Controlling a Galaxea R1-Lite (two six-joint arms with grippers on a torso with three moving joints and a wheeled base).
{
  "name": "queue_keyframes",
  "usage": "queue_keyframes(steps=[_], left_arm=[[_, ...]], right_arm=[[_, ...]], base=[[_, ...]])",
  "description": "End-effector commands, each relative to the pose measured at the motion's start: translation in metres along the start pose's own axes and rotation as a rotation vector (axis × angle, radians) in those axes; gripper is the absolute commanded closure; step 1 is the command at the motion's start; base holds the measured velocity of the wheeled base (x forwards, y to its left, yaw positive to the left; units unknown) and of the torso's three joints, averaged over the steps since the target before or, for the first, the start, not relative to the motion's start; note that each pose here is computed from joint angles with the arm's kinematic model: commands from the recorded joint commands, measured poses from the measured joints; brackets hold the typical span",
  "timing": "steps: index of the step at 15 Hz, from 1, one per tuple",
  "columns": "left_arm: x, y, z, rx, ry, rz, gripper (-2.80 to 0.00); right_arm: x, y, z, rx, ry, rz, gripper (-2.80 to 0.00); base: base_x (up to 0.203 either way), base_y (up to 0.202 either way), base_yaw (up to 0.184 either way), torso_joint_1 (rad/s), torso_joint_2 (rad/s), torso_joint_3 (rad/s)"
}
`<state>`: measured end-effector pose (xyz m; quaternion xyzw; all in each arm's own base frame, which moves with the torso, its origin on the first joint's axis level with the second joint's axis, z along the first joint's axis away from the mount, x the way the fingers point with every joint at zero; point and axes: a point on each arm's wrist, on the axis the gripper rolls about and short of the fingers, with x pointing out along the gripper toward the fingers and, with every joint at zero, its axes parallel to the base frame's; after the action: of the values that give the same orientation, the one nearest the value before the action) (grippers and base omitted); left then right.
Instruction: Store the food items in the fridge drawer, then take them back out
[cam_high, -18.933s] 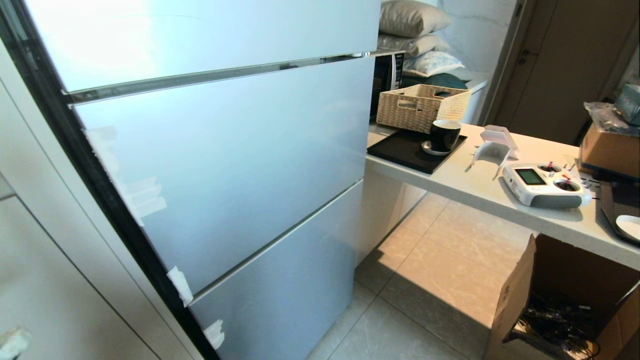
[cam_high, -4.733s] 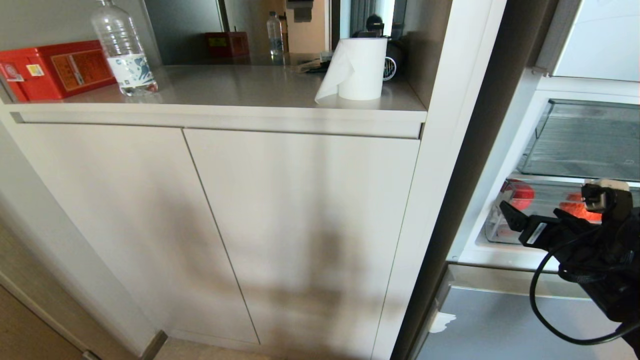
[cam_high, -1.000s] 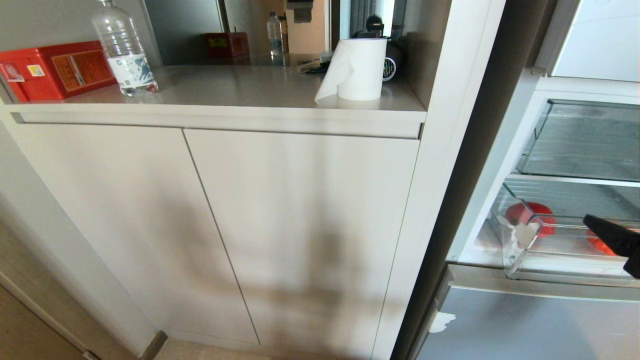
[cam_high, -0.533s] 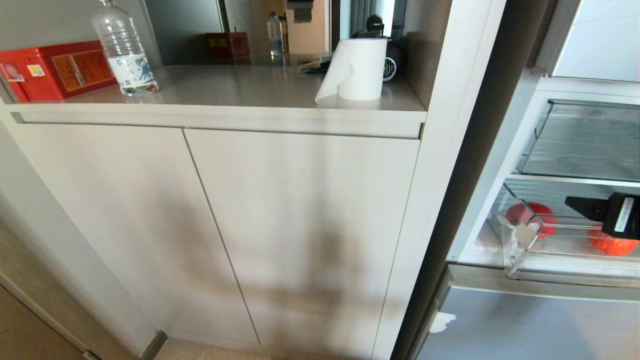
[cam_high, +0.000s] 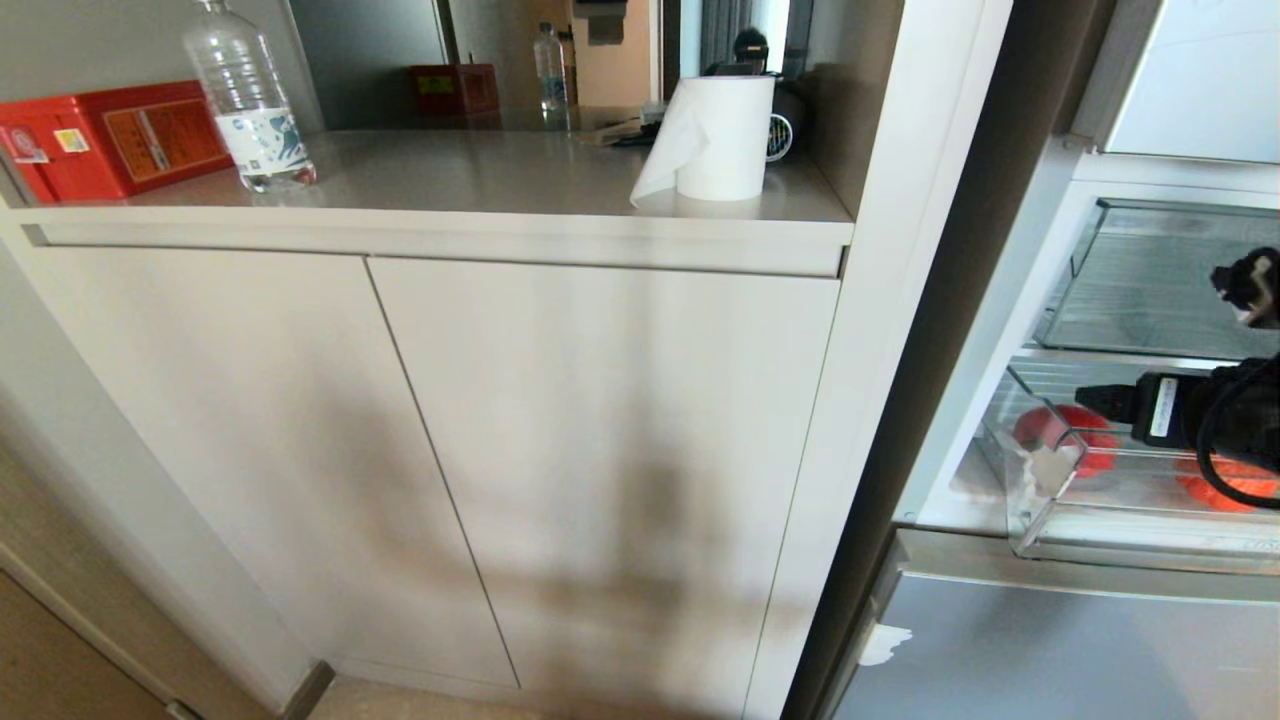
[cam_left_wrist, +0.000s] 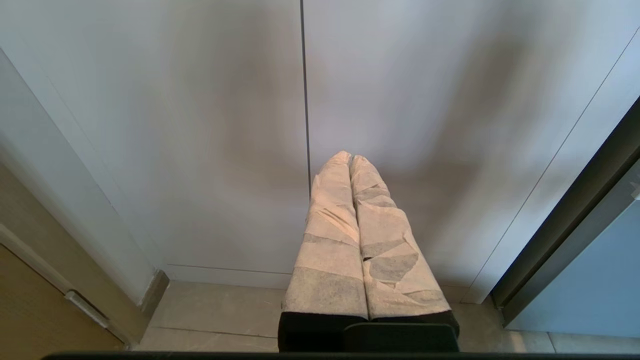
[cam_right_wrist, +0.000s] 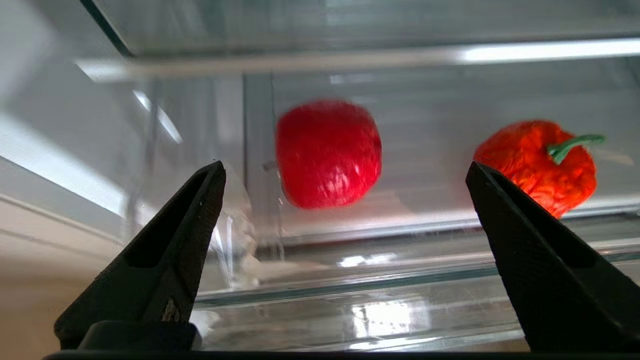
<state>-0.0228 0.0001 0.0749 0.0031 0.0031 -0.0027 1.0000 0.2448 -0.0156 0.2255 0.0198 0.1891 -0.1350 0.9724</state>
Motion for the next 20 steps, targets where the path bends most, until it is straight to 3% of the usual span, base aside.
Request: queue_keyframes(steps=[1,5,10,16,20], left_arm=[[0.000,0.000,0.000,0.000,0.000,-0.001,0.00],[0.000,0.000,0.000,0.000,0.000,0.001,0.00],[0.000,0.000,0.000,0.000,0.000,-0.001,0.00],[0.000,0.000,0.000,0.000,0.000,0.000,0.00],[0.000,0.000,0.000,0.000,0.000,0.001,0.00]], right_arm=[[0.007,-0.003,0.000,-0.018,0.065,-0.024,-2.80],[-0.002,-0.012,0.002,-0.073,0.217,-0.057,-2.80],[-0.035,-0.024,-0.006,-0.084,0.320,-0.084,-2.80],[-0.070,-0.031,-0.010,-0.078,0.289,-0.091,-2.80],[-0.054,-0.028,-0.005,-0.076,0.310,-0.073,-2.80]], base=[[0.000,0.000,0.000,0.000,0.00,0.000],[0.000,0.000,0.000,0.000,0.00,0.000],[0.000,0.000,0.000,0.000,0.00,0.000],[0.000,0.000,0.000,0.000,0.00,0.000],[0.000,0.000,0.000,0.000,0.00,0.000]])
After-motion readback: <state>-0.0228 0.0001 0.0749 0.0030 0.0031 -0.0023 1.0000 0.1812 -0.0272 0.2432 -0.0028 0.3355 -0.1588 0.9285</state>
